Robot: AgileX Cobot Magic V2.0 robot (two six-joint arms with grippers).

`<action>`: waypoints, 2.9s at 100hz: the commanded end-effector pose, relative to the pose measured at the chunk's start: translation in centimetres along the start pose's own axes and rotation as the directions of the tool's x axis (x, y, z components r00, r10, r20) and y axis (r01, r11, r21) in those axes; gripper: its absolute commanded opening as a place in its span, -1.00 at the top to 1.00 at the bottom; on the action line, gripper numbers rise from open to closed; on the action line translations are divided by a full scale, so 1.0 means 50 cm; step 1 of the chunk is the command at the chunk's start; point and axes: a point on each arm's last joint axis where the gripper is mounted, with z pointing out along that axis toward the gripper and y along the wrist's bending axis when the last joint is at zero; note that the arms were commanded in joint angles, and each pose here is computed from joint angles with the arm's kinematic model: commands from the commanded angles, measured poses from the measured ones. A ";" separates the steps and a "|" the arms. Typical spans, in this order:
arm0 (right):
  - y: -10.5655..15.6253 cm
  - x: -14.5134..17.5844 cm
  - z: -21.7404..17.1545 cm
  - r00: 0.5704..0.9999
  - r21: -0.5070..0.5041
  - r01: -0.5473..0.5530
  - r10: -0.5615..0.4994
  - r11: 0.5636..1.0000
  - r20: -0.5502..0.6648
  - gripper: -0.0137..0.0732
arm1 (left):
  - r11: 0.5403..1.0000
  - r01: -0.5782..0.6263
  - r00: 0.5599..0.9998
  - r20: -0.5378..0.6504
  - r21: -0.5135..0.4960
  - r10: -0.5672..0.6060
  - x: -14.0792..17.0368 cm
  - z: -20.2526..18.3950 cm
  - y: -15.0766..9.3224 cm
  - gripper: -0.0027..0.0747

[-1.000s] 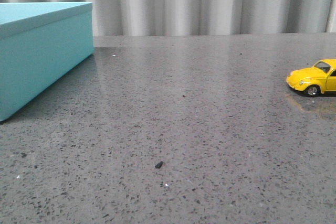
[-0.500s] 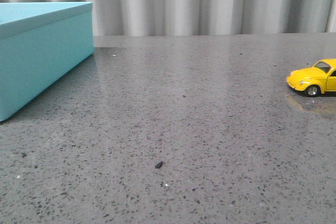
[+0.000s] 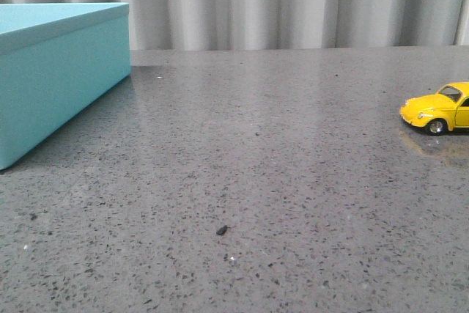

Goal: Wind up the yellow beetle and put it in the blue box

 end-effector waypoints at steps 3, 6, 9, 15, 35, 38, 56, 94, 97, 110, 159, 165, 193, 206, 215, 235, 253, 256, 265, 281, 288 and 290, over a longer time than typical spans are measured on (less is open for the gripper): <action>-0.001 -0.025 -0.003 0.975 0.011 -0.049 0.045 0.999 0.216 0.81 | 0.996 0.086 0.993 0.083 0.022 -0.087 0.000 0.000 -0.002 0.99; -0.002 -0.029 -0.004 0.969 0.007 -0.074 0.070 0.997 0.238 0.81 | 0.993 0.118 0.988 0.093 0.033 -0.120 -0.002 0.000 -0.003 0.99; -0.004 -0.035 -0.006 0.955 0.000 -0.123 0.118 0.992 0.270 0.81 | 0.986 0.161 0.981 0.105 0.048 -0.165 -0.005 0.000 -0.005 0.99; -0.006 -0.039 -0.007 0.931 -0.019 -0.223 0.219 0.975 0.293 0.81 | 0.950 0.299 0.943 0.125 0.096 -0.309 -0.012 -0.002 -0.009 0.99; -0.005 -0.033 -0.005 0.932 -0.027 -0.253 0.251 0.967 0.262 0.81 | 0.878 0.455 0.872 0.128 0.151 -0.473 -0.018 -0.003 -0.012 0.99; -0.005 -0.033 -0.005 0.932 -0.027 -0.253 0.251 0.967 0.262 0.81 | 0.878 0.455 0.871 0.131 0.151 -0.474 -0.019 -0.003 -0.012 0.99; -0.008 -0.040 -0.007 0.920 -0.025 -0.255 0.250 0.967 0.303 0.81 | 0.857 0.489 0.842 0.167 0.163 -0.513 -0.026 -0.004 -0.009 0.99; -0.009 -0.043 -0.009 0.912 -0.025 -0.264 0.258 0.964 0.320 0.81 | 0.828 0.531 0.805 0.199 0.179 -0.559 -0.033 -0.006 -0.006 0.99; -0.009 -0.043 -0.009 0.912 -0.025 -0.264 0.258 0.964 0.320 0.81 | 0.821 0.541 0.799 0.196 0.182 -0.569 -0.033 -0.006 -0.006 0.99; -0.010 -0.046 -0.009 0.905 -0.029 -0.281 0.275 0.959 0.325 0.81 | 0.815 0.549 0.793 0.194 0.185 -0.578 -0.033 -0.006 -0.006 0.99; -0.010 -0.045 -0.009 0.898 -0.037 -0.311 0.307 0.950 0.315 0.81 | 0.811 0.554 0.793 0.180 0.186 -0.583 -0.031 -0.005 -0.008 0.99; -0.009 -0.044 -0.009 0.901 -0.037 -0.311 0.307 0.950 0.305 0.81 | 0.808 0.558 0.790 0.179 0.188 -0.587 -0.031 -0.005 -0.008 0.99; -0.008 -0.042 -0.008 0.904 -0.038 -0.313 0.310 0.949 0.295 0.81 | 0.808 0.559 0.790 0.176 0.187 -0.587 -0.031 -0.005 -0.008 0.99; -0.008 -0.041 -0.007 0.905 -0.038 -0.313 0.310 0.949 0.290 0.81 | 0.808 0.559 0.790 0.176 0.187 -0.587 -0.031 -0.005 -0.008 0.99; -0.008 -0.041 -0.007 0.906 -0.038 -0.313 0.311 0.949 0.286 0.81 | 0.808 0.559 0.790 0.176 0.187 -0.587 -0.031 -0.005 -0.008 0.99; -0.007 -0.037 0.002 0.918 -0.030 -0.314 0.312 0.949 0.243 0.81 | 0.808 0.559 0.791 0.172 0.187 -0.587 -0.030 -0.005 -0.008 0.99; -0.008 -0.036 0.008 0.924 -0.022 -0.315 0.312 0.949 0.223 0.81 | 0.808 0.559 0.791 0.172 0.187 -0.587 -0.030 -0.005 -0.008 0.99; -0.008 -0.036 0.008 0.923 -0.022 -0.315 0.312 0.949 0.225 0.81 | 0.808 0.559 0.791 0.172 0.187 -0.587 -0.030 -0.005 -0.008 0.99; -0.008 -0.036 0.008 0.923 -0.022 -0.315 0.312 0.949 0.226 0.81 | 0.808 0.559 0.791 0.172 0.187 -0.587 -0.030 -0.005 -0.008 0.99; -0.008 -0.036 0.008 0.923 -0.022 -0.315 0.312 0.949 0.226 0.81 | 0.805 0.562 0.788 0.171 0.188 -0.591 -0.030 -0.005 -0.009 0.99; -0.008 -0.036 0.008 0.923 -0.022 -0.315 0.312 0.949 0.224 0.81 | 0.805 0.562 0.788 0.171 0.188 -0.591 -0.030 -0.005 -0.009 0.99; -0.008 -0.036 0.008 0.923 -0.022 -0.315 0.312 0.949 0.224 0.81 | 0.804 0.564 0.788 0.171 0.188 -0.592 -0.030 -0.005 -0.009 0.99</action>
